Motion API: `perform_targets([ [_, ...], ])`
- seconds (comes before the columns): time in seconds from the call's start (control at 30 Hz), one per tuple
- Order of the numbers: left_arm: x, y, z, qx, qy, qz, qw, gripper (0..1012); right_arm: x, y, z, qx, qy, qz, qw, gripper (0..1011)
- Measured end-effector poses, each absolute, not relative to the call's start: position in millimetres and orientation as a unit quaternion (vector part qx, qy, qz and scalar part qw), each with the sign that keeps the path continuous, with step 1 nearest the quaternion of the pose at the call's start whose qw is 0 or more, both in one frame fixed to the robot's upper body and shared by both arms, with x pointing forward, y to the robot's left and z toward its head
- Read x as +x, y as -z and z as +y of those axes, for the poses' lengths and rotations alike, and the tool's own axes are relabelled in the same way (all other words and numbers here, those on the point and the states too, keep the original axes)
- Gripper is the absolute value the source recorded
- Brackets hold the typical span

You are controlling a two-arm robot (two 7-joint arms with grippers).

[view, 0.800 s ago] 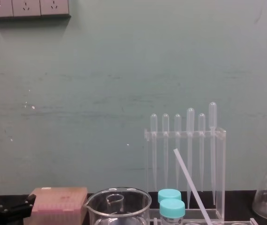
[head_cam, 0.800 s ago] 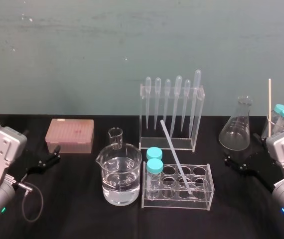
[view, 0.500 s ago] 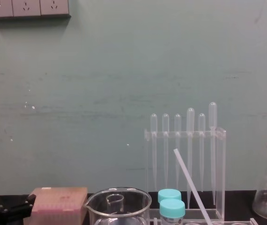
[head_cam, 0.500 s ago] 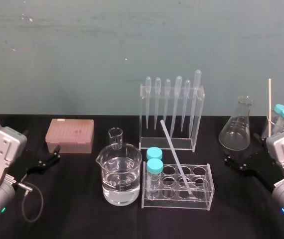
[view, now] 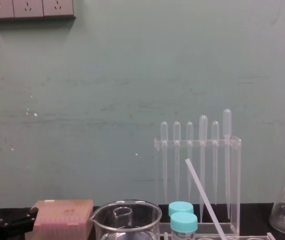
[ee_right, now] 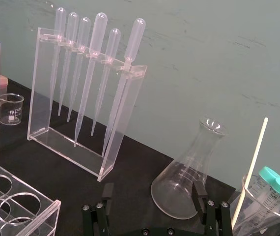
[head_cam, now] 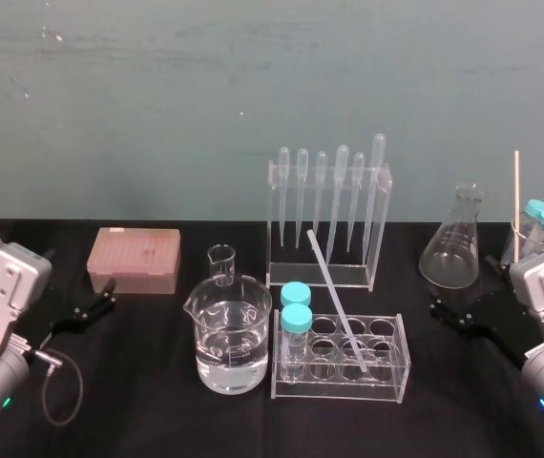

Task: Pick up the stirring rod with one hand, then place it down.

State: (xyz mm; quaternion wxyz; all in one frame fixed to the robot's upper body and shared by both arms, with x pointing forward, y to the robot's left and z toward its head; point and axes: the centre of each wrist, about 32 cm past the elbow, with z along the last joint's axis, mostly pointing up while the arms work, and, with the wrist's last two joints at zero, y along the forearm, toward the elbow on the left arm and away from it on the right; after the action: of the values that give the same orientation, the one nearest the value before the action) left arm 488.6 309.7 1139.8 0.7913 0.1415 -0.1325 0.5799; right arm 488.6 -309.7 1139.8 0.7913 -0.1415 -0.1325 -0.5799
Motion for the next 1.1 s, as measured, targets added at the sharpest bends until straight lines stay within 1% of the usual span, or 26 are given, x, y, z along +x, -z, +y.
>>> perform_targets([
  [0.83, 488.6, -1139.8, 309.7, 0.141, -0.580, -0.132, 0.791, 1000, 488.7, -1140.0, -310.0, -0.141, 0.580, -0.131, 0.792, 1003],
  [0.97, 488.6, -1139.8, 309.7, 0.141, -0.580, -0.132, 0.791, 1000, 492.7, -1151.1, -311.5, -0.122, 0.564, -0.099, 0.811, 1003],
  [1.0, 488.6, -1139.8, 309.7, 0.142, -0.580, -0.132, 0.791, 1000, 495.7, -1158.5, -311.4, -0.107, 0.552, -0.076, 0.823, 1003],
  [1.07, 488.6, -1139.8, 309.6, 0.141, -0.580, -0.132, 0.791, 1000, 499.0, -1166.9, -310.6, -0.089, 0.538, -0.050, 0.837, 1003],
  [1.1, 488.6, -1139.8, 309.6, 0.141, -0.580, -0.132, 0.791, 1000, 502.3, -1174.9, -309.0, -0.071, 0.521, -0.026, 0.850, 1003],
])
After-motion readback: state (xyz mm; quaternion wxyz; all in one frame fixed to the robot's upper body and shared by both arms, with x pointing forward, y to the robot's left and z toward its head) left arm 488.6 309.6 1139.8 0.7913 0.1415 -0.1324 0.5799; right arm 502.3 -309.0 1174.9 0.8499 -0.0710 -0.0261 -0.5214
